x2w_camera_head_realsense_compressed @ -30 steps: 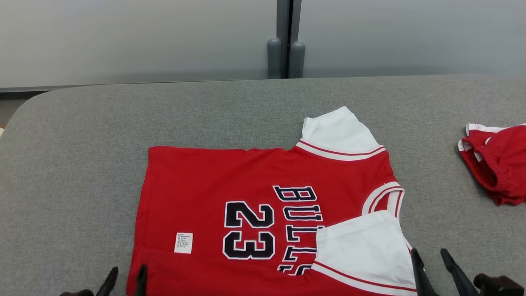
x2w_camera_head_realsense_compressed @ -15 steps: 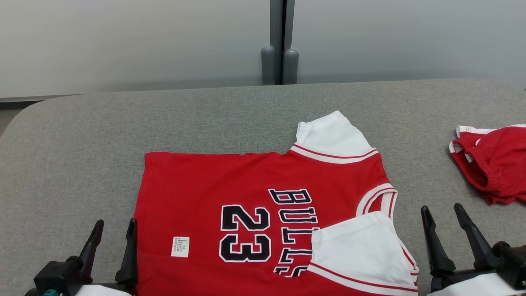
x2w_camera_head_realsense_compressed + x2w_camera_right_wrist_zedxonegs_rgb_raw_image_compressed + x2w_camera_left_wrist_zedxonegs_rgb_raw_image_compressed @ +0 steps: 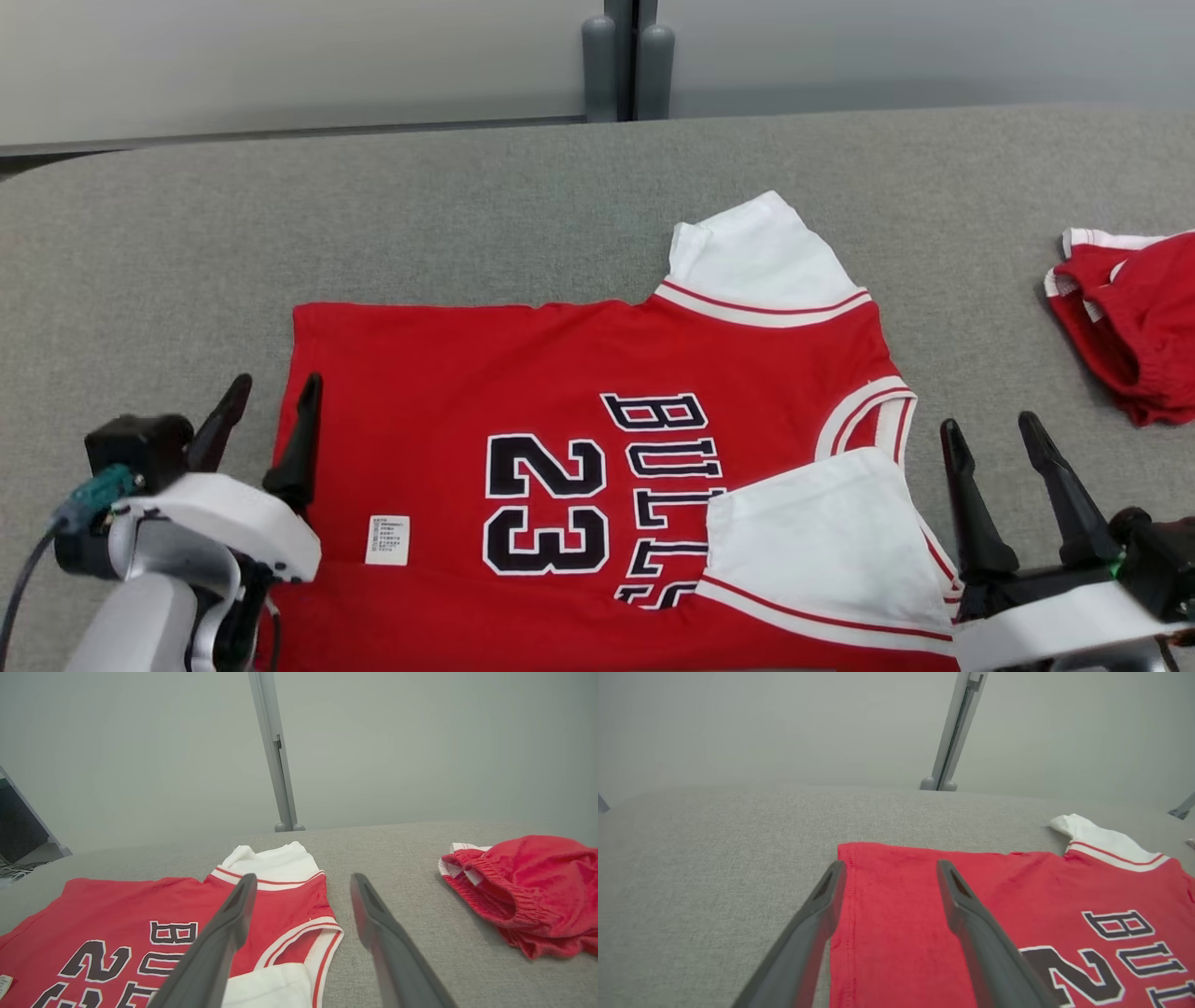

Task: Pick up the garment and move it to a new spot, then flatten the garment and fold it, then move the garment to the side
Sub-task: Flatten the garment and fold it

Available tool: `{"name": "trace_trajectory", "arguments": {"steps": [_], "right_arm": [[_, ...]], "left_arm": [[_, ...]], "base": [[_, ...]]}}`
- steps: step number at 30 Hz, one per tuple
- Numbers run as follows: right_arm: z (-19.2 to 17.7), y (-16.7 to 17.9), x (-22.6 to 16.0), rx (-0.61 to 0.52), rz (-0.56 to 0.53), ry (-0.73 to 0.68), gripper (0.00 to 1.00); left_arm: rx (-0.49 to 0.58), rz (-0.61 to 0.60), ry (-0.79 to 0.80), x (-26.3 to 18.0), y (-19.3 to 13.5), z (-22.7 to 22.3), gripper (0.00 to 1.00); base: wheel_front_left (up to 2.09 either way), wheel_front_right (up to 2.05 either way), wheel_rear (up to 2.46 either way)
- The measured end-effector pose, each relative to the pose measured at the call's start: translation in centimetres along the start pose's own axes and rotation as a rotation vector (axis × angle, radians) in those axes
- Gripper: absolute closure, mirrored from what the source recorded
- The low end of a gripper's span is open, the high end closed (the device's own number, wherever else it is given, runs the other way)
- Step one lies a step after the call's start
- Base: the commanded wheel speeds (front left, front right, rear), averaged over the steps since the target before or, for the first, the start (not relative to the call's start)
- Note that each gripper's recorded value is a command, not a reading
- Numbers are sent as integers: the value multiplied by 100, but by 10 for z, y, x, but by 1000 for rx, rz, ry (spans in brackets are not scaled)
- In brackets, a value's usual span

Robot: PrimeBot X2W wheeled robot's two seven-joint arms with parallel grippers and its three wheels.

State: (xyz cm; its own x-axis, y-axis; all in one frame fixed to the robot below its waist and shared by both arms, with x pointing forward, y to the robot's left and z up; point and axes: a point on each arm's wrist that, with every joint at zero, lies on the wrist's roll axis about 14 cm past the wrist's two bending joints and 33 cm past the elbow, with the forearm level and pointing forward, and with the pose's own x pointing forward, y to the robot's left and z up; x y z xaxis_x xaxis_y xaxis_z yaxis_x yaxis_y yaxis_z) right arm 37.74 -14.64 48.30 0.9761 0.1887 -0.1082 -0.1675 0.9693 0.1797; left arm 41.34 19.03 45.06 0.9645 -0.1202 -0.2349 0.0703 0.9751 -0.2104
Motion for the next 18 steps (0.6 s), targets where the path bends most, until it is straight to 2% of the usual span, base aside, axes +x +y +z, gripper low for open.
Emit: {"name": "trace_trajectory", "arguments": {"steps": [11,17,18], "right_arm": [[-23,-16,18,27,-56,36,0],[-36,-28,18,45,-97,67,0],[-38,-30,18,50,-102,71,0]], "left_arm": [[-86,34,263,87,30,-51,0],[-101,45,379,102,34,-74,0],[-111,46,385,104,33,-76,50]], "base": [[0,0,0],[0,0,0],[0,0,0]]}}
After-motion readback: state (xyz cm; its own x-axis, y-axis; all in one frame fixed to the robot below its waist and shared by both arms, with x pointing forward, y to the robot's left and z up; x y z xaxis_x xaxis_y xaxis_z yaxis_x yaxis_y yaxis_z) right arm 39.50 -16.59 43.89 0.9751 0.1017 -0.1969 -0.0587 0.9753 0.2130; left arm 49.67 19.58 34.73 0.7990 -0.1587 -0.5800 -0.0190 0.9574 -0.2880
